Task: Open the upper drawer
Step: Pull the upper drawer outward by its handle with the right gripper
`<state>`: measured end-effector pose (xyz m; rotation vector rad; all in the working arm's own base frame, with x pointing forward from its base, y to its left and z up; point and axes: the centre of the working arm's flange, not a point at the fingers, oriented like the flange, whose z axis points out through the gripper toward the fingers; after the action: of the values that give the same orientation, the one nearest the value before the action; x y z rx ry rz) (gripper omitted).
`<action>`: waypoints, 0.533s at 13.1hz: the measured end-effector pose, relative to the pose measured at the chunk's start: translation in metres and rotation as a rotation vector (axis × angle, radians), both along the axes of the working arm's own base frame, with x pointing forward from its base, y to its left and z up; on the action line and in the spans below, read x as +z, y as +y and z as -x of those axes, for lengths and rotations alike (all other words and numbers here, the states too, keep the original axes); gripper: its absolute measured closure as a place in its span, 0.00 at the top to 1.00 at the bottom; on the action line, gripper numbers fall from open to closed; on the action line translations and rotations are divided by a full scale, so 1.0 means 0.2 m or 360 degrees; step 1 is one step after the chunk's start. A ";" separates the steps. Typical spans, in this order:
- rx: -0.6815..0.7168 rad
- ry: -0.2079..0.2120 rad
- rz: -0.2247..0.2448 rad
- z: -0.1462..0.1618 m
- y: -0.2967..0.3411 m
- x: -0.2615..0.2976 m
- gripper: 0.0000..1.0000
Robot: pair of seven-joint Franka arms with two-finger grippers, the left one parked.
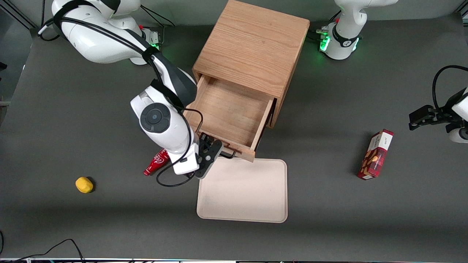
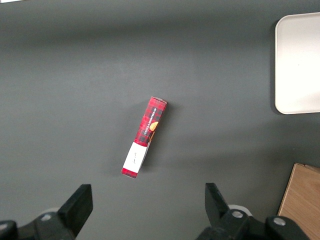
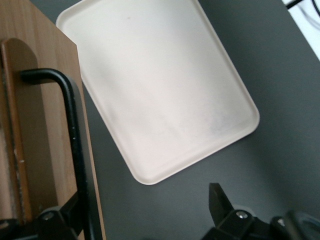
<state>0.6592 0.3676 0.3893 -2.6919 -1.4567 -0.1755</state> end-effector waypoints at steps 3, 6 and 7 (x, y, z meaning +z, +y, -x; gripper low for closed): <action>-0.0040 -0.0020 -0.0023 -0.07 -0.08 0.00 1.00; -0.0042 -0.0022 -0.0030 -0.07 -0.08 0.00 1.00; -0.0043 -0.0021 -0.0035 -0.07 -0.08 0.00 1.00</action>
<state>0.6735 0.3512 0.3897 -2.6991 -1.4139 -0.2099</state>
